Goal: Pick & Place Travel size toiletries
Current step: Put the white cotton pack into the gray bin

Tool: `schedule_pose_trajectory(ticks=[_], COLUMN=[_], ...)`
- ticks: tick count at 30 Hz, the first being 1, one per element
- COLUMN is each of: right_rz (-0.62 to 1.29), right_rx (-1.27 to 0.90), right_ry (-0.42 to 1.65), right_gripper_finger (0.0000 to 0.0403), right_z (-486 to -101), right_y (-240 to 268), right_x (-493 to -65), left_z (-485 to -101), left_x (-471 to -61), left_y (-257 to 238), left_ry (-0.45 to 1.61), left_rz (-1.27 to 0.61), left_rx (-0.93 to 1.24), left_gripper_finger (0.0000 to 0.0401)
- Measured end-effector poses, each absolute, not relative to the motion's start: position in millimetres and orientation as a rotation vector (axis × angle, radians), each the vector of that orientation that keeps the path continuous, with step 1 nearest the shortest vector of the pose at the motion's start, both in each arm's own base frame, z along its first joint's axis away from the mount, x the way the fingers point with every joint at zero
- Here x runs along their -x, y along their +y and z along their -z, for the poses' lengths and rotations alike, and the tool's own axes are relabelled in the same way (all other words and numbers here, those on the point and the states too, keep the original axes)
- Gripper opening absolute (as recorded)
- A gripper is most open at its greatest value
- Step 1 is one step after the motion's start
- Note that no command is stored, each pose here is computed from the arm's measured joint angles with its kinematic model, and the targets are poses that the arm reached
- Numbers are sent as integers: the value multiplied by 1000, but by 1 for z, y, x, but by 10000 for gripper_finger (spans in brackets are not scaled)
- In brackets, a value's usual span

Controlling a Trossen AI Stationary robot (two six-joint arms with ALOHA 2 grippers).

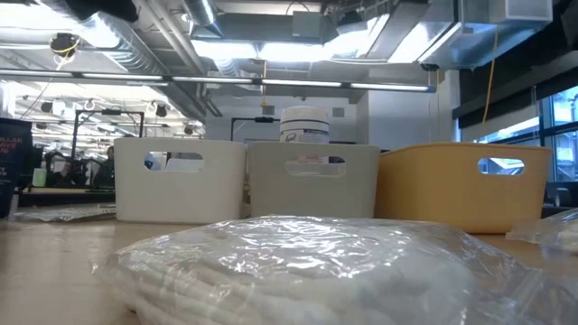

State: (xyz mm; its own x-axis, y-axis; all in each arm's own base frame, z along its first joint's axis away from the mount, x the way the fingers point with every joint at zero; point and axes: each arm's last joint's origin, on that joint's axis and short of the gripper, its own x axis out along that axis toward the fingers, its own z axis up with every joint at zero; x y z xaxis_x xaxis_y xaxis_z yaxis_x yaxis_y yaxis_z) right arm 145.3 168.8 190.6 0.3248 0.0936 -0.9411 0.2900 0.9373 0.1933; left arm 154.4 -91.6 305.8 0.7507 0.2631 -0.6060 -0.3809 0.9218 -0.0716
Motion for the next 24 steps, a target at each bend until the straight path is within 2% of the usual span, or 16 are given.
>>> schedule_pose_trajectory(ticks=[6, 15, 19, 24], right_rz=[151, 196, 182, 179], right_rx=[-200, -136, -114, -109], right_ry=[1253, 1297, 1302, 1305], right_gripper_finger=[104, 202, 208, 163], right_z=[-173, -151, -145, -143], right_y=[176, 182, 185, 185], right_x=[-147, -152, -154, -154], left_z=[-307, -306, -306, -306], left_x=[-156, -156, -156, -156], left_y=[-93, -94, -94, -94], left_ry=[625, 642, 642, 642], left_rz=[-339, -319, -319, -319], left_rx=[215, 229, 229, 229], left_gripper_finger=[54, 54, 54, 54])
